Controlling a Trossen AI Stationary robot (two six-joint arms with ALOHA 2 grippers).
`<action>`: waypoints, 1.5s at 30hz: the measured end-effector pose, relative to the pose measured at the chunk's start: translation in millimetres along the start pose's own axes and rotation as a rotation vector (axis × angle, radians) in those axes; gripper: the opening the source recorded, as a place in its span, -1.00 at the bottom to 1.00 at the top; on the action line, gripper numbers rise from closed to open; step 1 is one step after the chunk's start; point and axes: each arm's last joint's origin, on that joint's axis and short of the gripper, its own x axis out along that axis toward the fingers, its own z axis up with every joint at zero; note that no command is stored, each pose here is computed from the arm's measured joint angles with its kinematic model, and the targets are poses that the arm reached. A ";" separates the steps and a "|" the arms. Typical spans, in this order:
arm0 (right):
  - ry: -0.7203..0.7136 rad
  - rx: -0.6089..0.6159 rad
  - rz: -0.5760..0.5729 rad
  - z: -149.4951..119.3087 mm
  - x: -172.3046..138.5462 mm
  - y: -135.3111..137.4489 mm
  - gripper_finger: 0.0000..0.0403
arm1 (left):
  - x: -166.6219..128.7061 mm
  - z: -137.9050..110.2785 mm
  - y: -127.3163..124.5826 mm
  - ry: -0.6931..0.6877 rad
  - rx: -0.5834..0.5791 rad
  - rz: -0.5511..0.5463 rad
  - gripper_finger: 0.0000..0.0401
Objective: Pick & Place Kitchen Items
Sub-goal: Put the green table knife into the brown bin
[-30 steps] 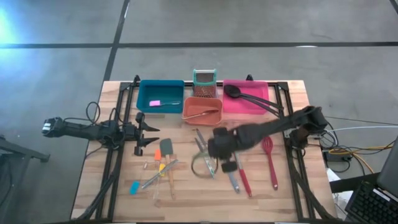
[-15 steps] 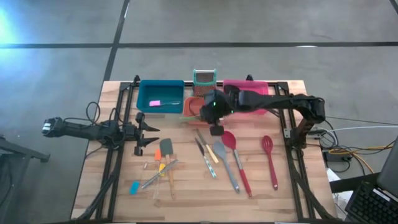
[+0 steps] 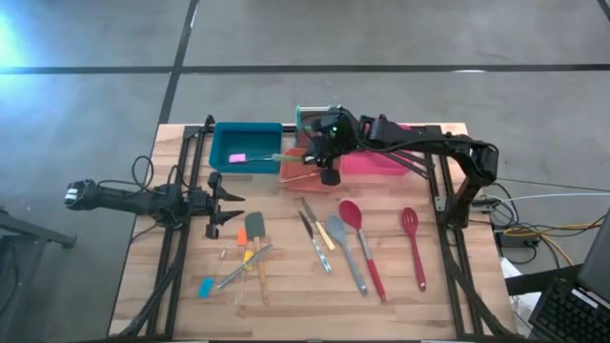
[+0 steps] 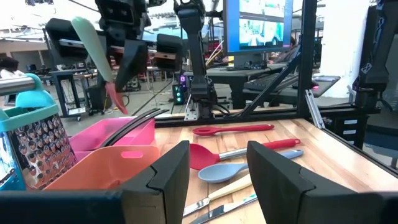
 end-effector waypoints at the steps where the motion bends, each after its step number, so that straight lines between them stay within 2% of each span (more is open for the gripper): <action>1: -0.001 -0.004 -0.003 -0.8 -0.3 -1.5 -0.73 | 0.0 0.0 0.0 0.000 0.000 0.000 -0.18; 9: -0.037 -0.013 -0.013 -18.5 10.4 -5.6 -0.73 | 0.0 0.0 0.0 0.000 0.000 0.000 -0.18; 18: 0.050 -0.025 0.029 -65.2 60.4 -3.8 -0.73 | 0.0 0.0 0.0 0.001 0.000 0.000 -0.18; 27: 0.118 -0.085 0.068 -90.2 97.9 -17.3 -0.73 | 0.3 -0.4 -0.1 0.005 0.001 -0.001 -0.18; 32: 0.163 -0.083 0.131 -104.3 104.0 -17.6 -0.73 | 0.4 -0.7 -0.1 0.007 0.001 -0.001 -0.18; 45: 0.186 -0.105 0.137 -111.8 102.7 -23.4 -0.73 | 0.5 -0.9 -0.2 0.009 0.001 -0.001 -0.18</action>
